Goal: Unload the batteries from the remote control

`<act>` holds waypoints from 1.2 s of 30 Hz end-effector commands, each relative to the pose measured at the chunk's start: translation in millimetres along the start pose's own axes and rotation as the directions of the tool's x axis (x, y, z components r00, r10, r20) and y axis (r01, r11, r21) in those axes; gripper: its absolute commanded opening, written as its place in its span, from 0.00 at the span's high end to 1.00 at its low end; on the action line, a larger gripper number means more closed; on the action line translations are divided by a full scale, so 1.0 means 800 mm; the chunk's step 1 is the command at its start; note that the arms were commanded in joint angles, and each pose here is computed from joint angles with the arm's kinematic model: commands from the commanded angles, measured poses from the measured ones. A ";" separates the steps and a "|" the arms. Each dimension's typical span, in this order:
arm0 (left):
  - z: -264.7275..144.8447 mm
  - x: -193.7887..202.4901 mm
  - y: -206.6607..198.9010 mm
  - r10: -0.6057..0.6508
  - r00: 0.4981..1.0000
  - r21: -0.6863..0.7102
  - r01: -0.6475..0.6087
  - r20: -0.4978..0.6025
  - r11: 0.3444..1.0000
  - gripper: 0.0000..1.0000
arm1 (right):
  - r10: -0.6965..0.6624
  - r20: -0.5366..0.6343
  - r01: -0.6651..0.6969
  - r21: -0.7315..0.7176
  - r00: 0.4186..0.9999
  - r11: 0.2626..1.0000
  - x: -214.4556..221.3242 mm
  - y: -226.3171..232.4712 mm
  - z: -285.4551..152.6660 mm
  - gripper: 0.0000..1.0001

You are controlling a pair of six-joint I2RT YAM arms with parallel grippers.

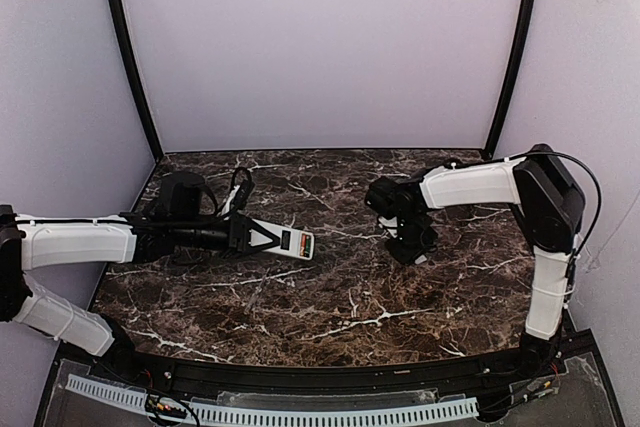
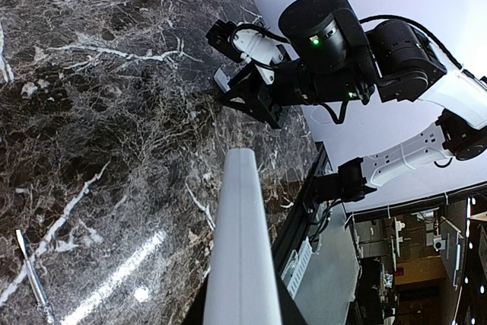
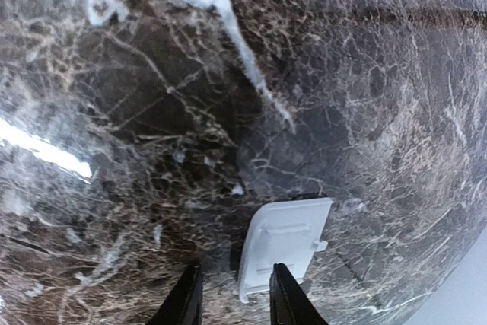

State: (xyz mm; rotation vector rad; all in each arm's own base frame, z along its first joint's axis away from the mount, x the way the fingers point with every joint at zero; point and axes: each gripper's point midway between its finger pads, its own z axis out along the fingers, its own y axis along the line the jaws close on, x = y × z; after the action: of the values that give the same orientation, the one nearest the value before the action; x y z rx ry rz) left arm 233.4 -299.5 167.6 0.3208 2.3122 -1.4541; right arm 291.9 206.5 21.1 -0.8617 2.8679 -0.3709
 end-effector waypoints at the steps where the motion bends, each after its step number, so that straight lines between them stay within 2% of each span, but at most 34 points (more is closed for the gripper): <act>1: -0.003 -0.011 -0.009 0.022 1.000 0.012 -0.022 0.015 1.000 1.00 | -0.001 0.024 0.005 -0.153 1.000 0.988 -0.002 0.040 0.003 0.64; 12: 0.001 -0.009 -0.013 0.028 1.000 -0.003 -0.028 0.000 1.000 1.00 | 0.045 0.182 0.013 -0.303 0.982 0.953 -0.033 0.055 -0.064 0.40; 19: 0.022 -0.001 -0.013 -0.017 1.000 0.043 0.017 -0.012 0.999 1.00 | 0.090 0.260 -0.001 -0.327 0.962 0.945 -0.044 0.046 -0.099 0.16; 21: 0.029 0.002 -0.013 -0.023 1.000 0.048 0.024 -0.018 0.999 1.00 | 0.107 0.275 -0.010 -0.332 0.955 0.943 -0.045 0.042 -0.105 0.12; 29: 0.058 0.019 0.001 -0.068 0.997 0.034 0.070 -0.041 0.997 1.00 | 0.160 0.322 -0.036 -0.358 0.933 0.933 -0.047 0.033 -0.121 0.10; 36: 0.082 0.039 0.025 -0.144 0.987 0.025 0.146 -0.073 0.989 1.00 | 0.165 0.316 -0.031 -0.387 0.934 0.922 -0.046 0.039 -0.121 0.11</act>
State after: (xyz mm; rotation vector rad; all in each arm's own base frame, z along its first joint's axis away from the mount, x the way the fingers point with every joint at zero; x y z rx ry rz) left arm 228.6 -343.7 118.2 0.2448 2.4296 -1.5285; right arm 287.5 265.9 103.2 -0.7588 2.6839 0.2606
